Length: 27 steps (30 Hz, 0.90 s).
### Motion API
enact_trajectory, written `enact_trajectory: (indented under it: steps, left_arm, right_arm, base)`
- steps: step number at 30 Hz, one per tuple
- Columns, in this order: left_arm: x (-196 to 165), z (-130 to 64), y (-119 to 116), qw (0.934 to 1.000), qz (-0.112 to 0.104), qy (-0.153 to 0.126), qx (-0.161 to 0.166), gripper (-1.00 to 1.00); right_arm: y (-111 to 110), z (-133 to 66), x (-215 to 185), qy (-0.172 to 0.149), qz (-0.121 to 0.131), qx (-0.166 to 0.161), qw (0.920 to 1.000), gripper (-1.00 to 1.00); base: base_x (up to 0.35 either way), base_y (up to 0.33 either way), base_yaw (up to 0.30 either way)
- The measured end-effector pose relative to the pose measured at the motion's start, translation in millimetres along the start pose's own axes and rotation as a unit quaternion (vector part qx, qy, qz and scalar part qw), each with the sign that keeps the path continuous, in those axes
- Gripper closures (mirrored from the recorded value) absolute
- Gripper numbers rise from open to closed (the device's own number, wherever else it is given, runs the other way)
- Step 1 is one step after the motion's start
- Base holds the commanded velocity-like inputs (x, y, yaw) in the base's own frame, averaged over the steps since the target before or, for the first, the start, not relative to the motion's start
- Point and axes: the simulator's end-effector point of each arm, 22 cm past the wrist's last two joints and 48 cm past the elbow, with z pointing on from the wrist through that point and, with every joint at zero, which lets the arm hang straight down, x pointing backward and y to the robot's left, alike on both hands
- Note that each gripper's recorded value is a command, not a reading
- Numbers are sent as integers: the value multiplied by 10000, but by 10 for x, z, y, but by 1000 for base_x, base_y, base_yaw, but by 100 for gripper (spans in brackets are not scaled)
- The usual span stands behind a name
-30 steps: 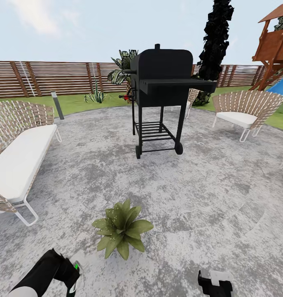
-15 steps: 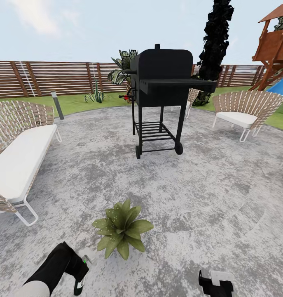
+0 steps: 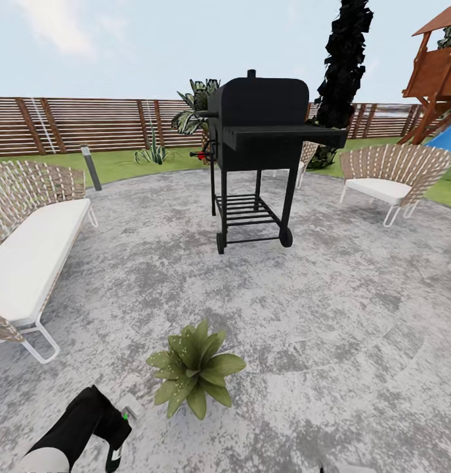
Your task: Pick up the pesticide atomizer in the garden and spray insectifuge to fully cover both potted plants in the garden.
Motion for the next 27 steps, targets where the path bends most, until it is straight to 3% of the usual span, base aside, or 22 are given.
enact_trajectory:
  steps: [5,9,11,14,16,20,23,27]
  left_arm:
    - [52,-21,77,10000,-4,41,-53,100]
    - [284,-70,313,9996,-36,173,-201,100]
    - [252,-62,279,9998,-47,141,-164,100]
    - [-4,-14,24,10000,22,-29,5,100]
    - [-23,-21,27,10000,29,-40,-5,100]
    - [63,-66,183,9999,30,10,-130,100]
    - [300,-160,497,9993,-87,132,-335,100]
    - [423,-126,490,9992,-72,235,-326,100]
  right_arm:
    - [0,-5,11,8,-3,-1,10000,-100]
    - [0,-5,12,9,-3,-1,10000,-100]
    - [0,-5,12,9,-2,-1,10000,-100]
    - [-1,-8,21,15,-4,-1,10000,-100]
    - [-1,-9,22,15,-5,-2,10000,-100]
    - [0,-9,23,16,-6,-2,10000,-100]
    - [0,-9,23,16,-6,-2,10000,-100]
    - [-1,-9,23,16,-5,-2,10000,-100]
  base:
    - [0,0,0]
    - [0,0,0]
    - [0,0,0]
    - [0,0,0]
    - [0,0,0]
    - [0,0,0]
    - [0,0,0]
    - [0,0,0]
